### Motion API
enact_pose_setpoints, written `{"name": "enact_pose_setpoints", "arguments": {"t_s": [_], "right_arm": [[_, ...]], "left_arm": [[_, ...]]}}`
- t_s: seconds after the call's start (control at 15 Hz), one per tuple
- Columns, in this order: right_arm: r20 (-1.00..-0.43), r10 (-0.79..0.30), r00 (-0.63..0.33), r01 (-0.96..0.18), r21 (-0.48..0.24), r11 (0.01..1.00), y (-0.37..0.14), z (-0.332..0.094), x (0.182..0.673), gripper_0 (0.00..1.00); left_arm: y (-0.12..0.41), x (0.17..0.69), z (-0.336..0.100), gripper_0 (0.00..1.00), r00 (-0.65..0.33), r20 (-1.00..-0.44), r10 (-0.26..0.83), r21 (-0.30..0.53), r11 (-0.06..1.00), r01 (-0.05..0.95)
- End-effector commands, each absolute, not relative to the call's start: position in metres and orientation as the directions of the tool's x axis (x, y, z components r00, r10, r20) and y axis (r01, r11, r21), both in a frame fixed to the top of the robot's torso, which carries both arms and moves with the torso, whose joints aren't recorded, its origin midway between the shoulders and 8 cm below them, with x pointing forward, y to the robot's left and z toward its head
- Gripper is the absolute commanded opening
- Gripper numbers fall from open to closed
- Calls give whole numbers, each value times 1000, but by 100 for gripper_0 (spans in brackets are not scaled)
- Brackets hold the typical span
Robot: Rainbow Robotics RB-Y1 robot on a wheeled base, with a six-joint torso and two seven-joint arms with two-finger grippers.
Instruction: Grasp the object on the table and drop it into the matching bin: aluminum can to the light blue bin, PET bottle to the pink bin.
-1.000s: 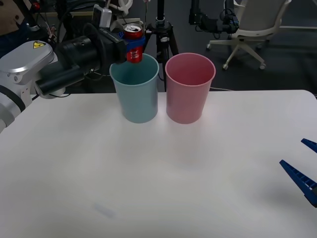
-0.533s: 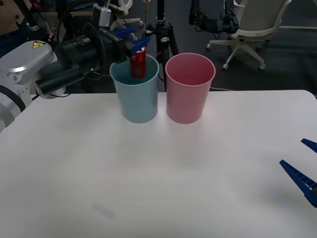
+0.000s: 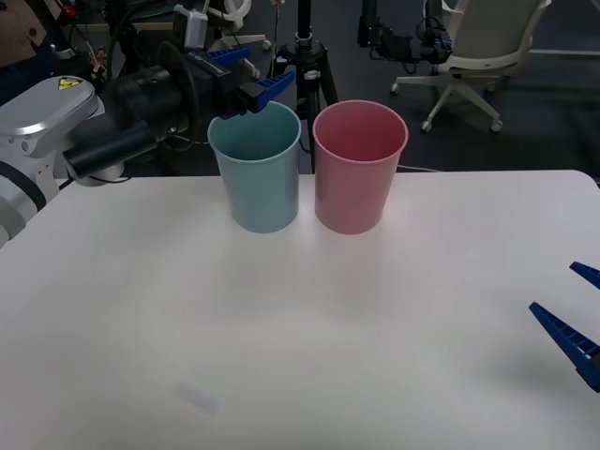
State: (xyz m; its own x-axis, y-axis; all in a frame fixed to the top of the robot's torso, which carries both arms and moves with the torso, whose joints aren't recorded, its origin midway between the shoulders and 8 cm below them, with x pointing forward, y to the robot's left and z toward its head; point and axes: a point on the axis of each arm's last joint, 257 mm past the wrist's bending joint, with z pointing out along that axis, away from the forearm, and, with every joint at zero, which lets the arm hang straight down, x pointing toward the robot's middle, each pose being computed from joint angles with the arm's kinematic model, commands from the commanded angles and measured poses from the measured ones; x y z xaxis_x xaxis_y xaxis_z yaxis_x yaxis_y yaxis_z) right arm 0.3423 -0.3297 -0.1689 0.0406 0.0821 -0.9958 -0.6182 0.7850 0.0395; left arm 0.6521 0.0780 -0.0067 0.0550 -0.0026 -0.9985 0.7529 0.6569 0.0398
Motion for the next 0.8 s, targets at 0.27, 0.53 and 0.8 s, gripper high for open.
{"name": "enact_pose_setpoints", "arguments": {"t_s": [0.27, 0.53, 0.8], "right_arm": [[-996, 82, 41, -618, 39, 785, -330, -169, 342, 100], [-996, 82, 41, -618, 39, 785, -330, -169, 342, 100], [-996, 82, 41, -618, 39, 785, -330, -169, 342, 100]], "left_arm": [[87, 638, 8, 100, 70, -997, -10, 49, 618, 784], [113, 621, 16, 100, 76, -997, -8, 56, 613, 788], [136, 579, 21, 100, 55, -998, -26, 30, 580, 814]]}}
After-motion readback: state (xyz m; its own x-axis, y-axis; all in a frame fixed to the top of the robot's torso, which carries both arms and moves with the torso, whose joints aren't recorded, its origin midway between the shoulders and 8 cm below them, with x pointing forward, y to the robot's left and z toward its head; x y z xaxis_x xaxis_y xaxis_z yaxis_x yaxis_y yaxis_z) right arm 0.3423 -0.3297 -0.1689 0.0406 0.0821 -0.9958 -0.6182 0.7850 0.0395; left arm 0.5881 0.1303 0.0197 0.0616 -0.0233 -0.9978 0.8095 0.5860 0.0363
